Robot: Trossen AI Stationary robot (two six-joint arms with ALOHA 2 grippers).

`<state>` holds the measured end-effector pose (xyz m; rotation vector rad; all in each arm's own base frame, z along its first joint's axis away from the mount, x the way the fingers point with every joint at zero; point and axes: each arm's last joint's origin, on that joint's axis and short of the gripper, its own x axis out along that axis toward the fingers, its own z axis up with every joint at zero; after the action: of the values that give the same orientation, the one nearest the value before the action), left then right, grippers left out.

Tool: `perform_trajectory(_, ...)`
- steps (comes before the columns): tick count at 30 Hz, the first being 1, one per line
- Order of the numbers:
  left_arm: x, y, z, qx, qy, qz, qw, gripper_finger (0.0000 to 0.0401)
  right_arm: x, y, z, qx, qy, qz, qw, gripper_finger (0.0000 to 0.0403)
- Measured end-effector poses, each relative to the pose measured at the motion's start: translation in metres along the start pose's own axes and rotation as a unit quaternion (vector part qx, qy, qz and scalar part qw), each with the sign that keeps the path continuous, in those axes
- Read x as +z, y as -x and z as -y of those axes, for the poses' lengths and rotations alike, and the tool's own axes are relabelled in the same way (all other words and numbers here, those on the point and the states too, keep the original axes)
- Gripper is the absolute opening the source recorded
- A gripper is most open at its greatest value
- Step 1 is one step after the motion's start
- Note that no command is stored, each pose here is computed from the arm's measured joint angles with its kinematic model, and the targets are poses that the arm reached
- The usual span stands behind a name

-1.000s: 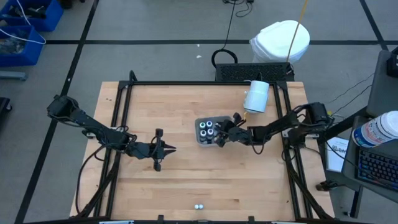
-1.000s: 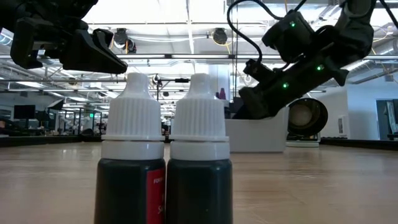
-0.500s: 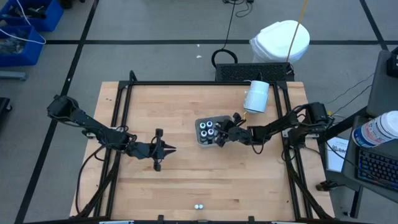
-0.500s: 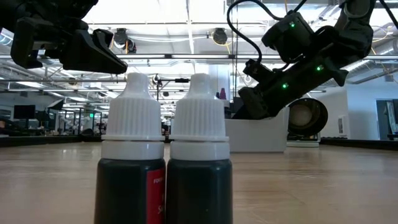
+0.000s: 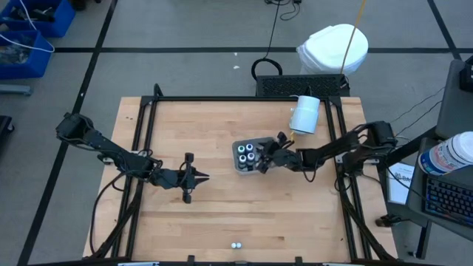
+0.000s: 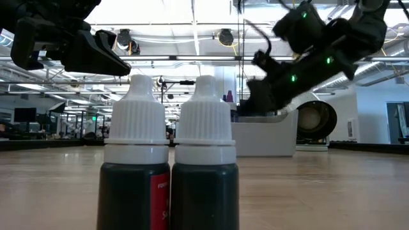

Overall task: Pick & Place food coloring
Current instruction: Adjust the gray bin

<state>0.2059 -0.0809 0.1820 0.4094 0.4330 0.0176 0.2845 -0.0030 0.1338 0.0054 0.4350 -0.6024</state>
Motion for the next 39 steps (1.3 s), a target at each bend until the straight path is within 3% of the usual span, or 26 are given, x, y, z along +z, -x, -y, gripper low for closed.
perform_trajectory(7,0.000,0.000,0.000,0.000,0.008,-0.001,1.000,0.0047,0.040,0.039,0.003,0.034,0.004,0.070,0.997,0.0090)
perform_trajectory(13,0.000,0.000,0.000,-0.001,0.012,-0.001,1.000,0.0047,0.049,0.079,0.002,0.076,0.028,0.065,0.995,0.0059)
perform_trajectory(18,0.000,0.000,0.000,-0.001,0.012,-0.001,1.000,0.0047,0.036,0.100,-0.002,0.065,0.044,0.038,0.996,0.0006)
perform_trajectory(31,0.000,0.000,0.000,0.000,0.021,-0.001,1.000,0.0047,-0.026,0.124,0.002,-0.047,-0.030,0.065,0.996,0.0000)
perform_trajectory(39,0.000,0.000,0.000,0.000,0.019,-0.001,1.000,0.0047,-0.036,0.119,0.008,-0.028,-0.081,0.038,0.996,0.0000)
